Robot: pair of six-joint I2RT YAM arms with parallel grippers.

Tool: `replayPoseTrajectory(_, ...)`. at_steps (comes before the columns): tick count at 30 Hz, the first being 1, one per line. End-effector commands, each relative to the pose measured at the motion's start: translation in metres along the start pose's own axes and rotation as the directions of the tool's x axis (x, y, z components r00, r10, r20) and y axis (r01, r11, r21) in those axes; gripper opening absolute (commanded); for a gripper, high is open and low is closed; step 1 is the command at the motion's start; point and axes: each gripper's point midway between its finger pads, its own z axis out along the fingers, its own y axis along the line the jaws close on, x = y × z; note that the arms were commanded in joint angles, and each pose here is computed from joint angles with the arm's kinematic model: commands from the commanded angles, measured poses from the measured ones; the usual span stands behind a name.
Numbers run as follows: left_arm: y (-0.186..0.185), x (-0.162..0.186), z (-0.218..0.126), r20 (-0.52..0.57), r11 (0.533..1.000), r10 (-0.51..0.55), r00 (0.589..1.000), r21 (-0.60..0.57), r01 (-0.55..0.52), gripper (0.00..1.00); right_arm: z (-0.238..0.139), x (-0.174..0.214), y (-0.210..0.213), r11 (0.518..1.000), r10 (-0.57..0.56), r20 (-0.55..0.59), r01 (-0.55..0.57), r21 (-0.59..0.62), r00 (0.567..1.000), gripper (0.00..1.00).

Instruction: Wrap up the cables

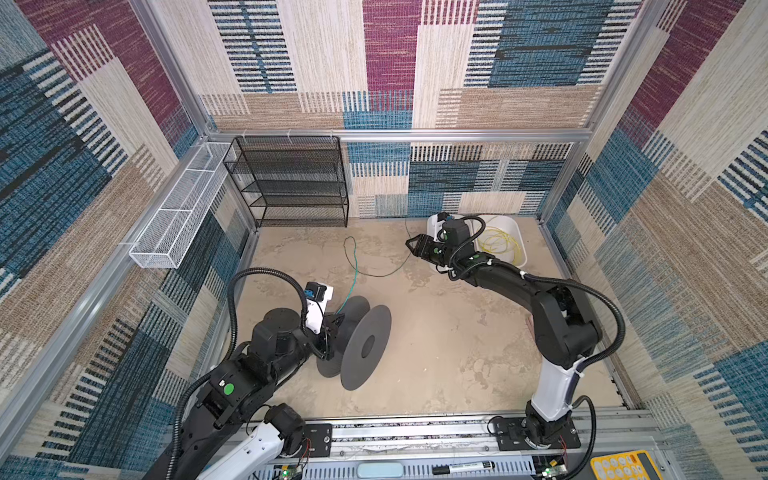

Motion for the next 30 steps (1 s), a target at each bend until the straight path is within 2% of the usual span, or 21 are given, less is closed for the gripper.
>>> replayPoseTrajectory(1,-0.001,-0.009,0.001,0.042,1.0,-0.008,0.999,0.004,0.007,0.0,0.022,0.015,-0.021,0.998,-0.026,-0.051,0.029,0.053,0.998,0.57)
replayPoseTrajectory(7,0.0,-0.008,0.0,0.042,1.0,-0.006,0.999,0.001,0.006,0.0,0.067,0.035,-0.057,0.991,-0.021,-0.126,0.038,0.129,0.992,0.57)
replayPoseTrajectory(13,0.0,-0.005,0.0,0.038,1.0,-0.014,0.999,0.004,0.014,0.0,0.085,0.034,-0.066,0.99,-0.025,-0.115,0.04,0.132,0.993,0.52)
replayPoseTrajectory(15,0.001,-0.005,-0.001,0.04,1.0,-0.013,0.999,0.0,0.013,0.0,0.091,0.027,-0.064,0.989,-0.031,-0.111,0.047,0.139,0.993,0.46)
replayPoseTrajectory(21,0.002,-0.004,-0.003,0.039,1.0,-0.01,0.999,-0.009,0.01,0.0,0.1,0.023,-0.06,0.992,-0.039,-0.11,0.052,0.118,0.993,0.19)
replayPoseTrajectory(26,0.004,-0.004,-0.004,0.042,1.0,-0.002,0.999,-0.016,0.002,0.0,0.098,0.019,-0.057,0.991,-0.052,-0.102,0.064,0.12,0.993,0.01)
replayPoseTrajectory(30,0.005,-0.004,-0.004,0.042,1.0,0.005,0.999,-0.025,-0.004,0.0,0.086,0.006,-0.044,0.991,-0.072,-0.07,0.079,0.104,0.995,0.0)
